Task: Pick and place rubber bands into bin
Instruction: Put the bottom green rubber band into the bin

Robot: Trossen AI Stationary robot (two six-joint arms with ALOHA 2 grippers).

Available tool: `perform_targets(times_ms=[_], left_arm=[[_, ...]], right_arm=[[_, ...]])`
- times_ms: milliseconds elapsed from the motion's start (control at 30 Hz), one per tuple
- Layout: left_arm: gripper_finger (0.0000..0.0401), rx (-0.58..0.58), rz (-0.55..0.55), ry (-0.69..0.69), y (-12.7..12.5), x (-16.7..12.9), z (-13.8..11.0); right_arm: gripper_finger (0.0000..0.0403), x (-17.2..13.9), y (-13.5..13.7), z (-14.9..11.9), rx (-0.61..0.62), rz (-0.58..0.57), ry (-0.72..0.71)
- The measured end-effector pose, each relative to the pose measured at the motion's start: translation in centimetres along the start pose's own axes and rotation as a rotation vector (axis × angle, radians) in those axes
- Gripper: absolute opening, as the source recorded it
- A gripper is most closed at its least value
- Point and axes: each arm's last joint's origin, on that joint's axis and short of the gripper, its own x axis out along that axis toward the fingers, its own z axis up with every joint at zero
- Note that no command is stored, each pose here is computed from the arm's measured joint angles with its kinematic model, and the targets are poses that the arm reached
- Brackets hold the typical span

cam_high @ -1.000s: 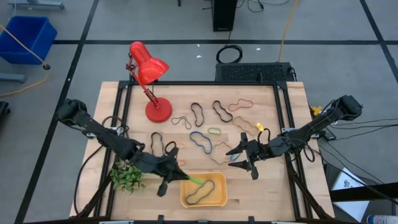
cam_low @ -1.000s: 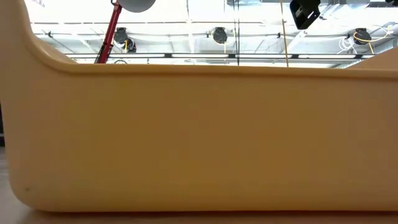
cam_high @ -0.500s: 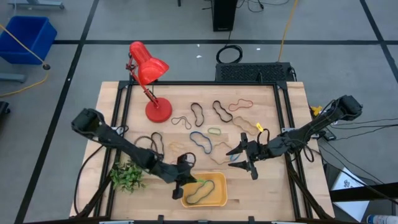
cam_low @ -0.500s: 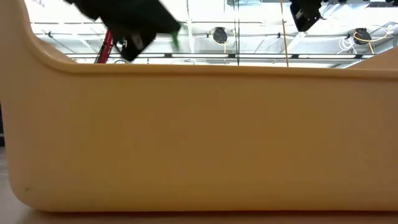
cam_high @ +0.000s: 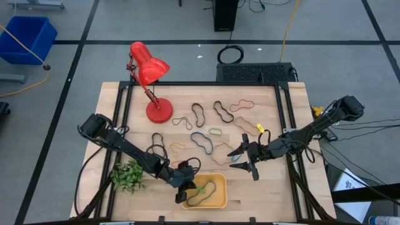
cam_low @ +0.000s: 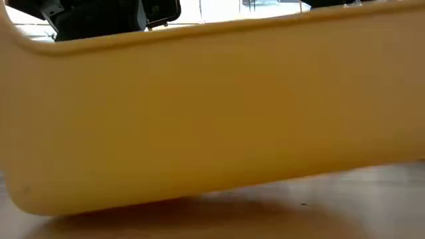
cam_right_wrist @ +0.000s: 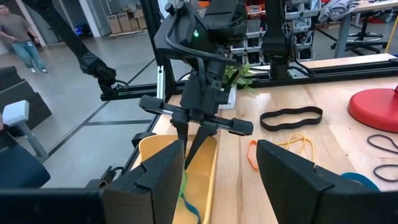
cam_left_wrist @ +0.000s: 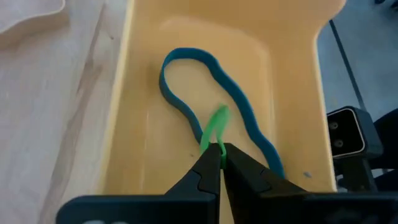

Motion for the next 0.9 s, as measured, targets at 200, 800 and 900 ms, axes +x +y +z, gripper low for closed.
perform_targets(times_ms=[200,800,900], left_arm=[[0.0028,-0.007,-0.011,-0.015,-0.1,-0.1,0.2],[0.0030,-0.021,-0.149,-0.058,-0.2,-0.2,1.5],[0.0031,-0.028,-0.160,-0.051,0.0,-0.2,1.6]], right_arm=[[0.0196,0.0,0.0,0.0,0.000,0.001,0.000],[0.0196,0.0,0.0,0.0,0.000,0.002,-0.001],[0.0196,0.0,0.0,0.0,0.000,0.002,0.000]])
